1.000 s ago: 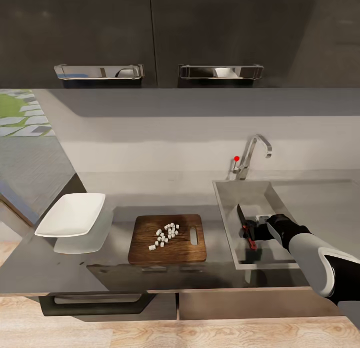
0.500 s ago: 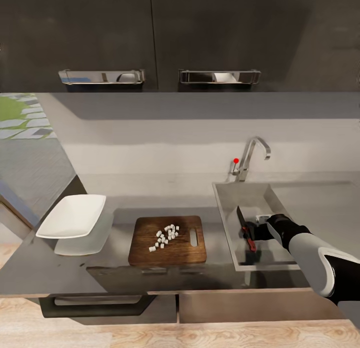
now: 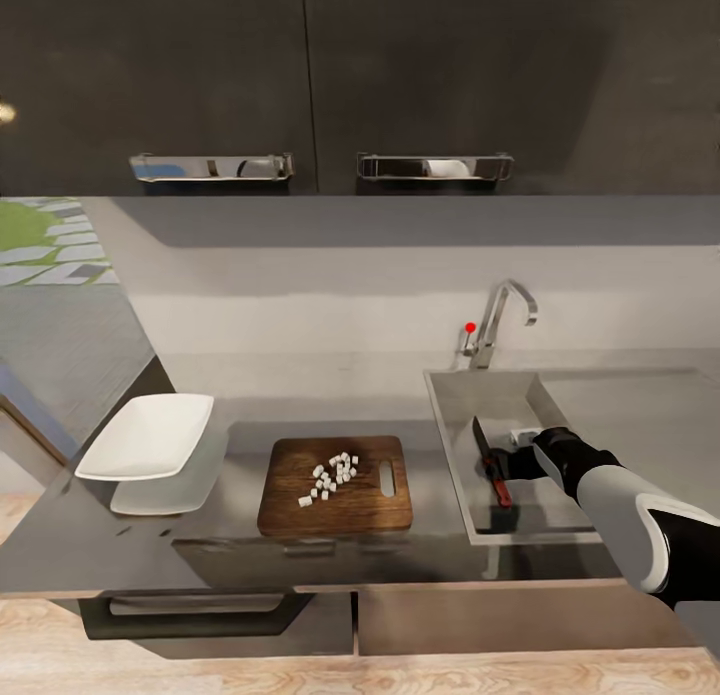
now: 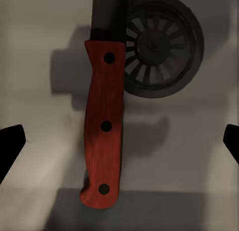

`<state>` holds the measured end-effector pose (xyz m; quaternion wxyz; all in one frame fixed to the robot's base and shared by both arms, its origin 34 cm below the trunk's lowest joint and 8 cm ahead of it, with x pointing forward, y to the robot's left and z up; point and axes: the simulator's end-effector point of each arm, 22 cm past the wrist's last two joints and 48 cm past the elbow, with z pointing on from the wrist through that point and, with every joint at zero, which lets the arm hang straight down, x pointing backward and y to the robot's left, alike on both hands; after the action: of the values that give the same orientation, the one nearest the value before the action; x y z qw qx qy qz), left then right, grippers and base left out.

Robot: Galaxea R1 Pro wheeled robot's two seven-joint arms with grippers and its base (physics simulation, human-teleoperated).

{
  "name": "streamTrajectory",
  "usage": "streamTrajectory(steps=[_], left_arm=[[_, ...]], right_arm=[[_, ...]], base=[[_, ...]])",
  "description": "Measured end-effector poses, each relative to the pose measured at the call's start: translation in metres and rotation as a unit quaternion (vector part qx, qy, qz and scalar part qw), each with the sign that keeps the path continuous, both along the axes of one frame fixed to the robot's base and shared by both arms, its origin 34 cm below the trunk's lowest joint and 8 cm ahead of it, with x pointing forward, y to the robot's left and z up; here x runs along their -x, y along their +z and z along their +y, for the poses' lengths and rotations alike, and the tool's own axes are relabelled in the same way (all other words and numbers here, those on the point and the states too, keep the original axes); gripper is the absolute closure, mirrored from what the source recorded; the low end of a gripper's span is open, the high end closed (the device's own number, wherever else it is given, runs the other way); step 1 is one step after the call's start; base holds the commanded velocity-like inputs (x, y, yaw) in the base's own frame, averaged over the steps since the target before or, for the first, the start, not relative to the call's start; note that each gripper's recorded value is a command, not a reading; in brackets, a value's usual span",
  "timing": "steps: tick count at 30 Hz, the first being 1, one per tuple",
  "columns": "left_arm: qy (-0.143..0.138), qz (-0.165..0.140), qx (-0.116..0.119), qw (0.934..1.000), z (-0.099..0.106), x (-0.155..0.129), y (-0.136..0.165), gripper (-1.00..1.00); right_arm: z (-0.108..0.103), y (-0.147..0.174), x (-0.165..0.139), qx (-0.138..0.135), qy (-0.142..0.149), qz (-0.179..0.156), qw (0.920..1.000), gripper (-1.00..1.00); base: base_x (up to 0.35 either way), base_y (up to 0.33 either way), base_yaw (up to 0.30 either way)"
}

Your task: In the kitchen, take the Vidalia onion out of the sink, dice it on the chopping board with the paring knife, put the diced onion into the bowl on the countertop, then place both the paring knife and the chopping board into the sink.

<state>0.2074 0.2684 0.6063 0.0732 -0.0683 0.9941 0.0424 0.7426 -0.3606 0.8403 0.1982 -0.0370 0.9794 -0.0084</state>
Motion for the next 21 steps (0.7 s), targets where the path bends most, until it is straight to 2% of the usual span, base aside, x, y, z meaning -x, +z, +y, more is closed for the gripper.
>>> streamTrajectory(steps=[11,18,21], left_arm=[[0.000,-0.009,0.000,1.0000,0.000,-0.007,0.002,-1.00],[0.000,-0.015,0.001,0.9999,-0.002,-0.012,0.003,-1.00],[0.000,-0.018,0.001,0.9998,-0.002,-0.014,0.003,-1.00]], right_arm=[[0.001,0.017,-0.010,-0.001,0.001,-0.020,0.9998,-1.00],[-0.008,0.052,-0.038,0.012,-0.001,-0.067,0.9977,-1.00],[-0.005,0.062,-0.043,0.004,0.004,-0.077,0.9970,-1.00]], base=[[0.000,0.000,0.000],[0.000,0.000,0.000],[0.000,0.000,0.000]])
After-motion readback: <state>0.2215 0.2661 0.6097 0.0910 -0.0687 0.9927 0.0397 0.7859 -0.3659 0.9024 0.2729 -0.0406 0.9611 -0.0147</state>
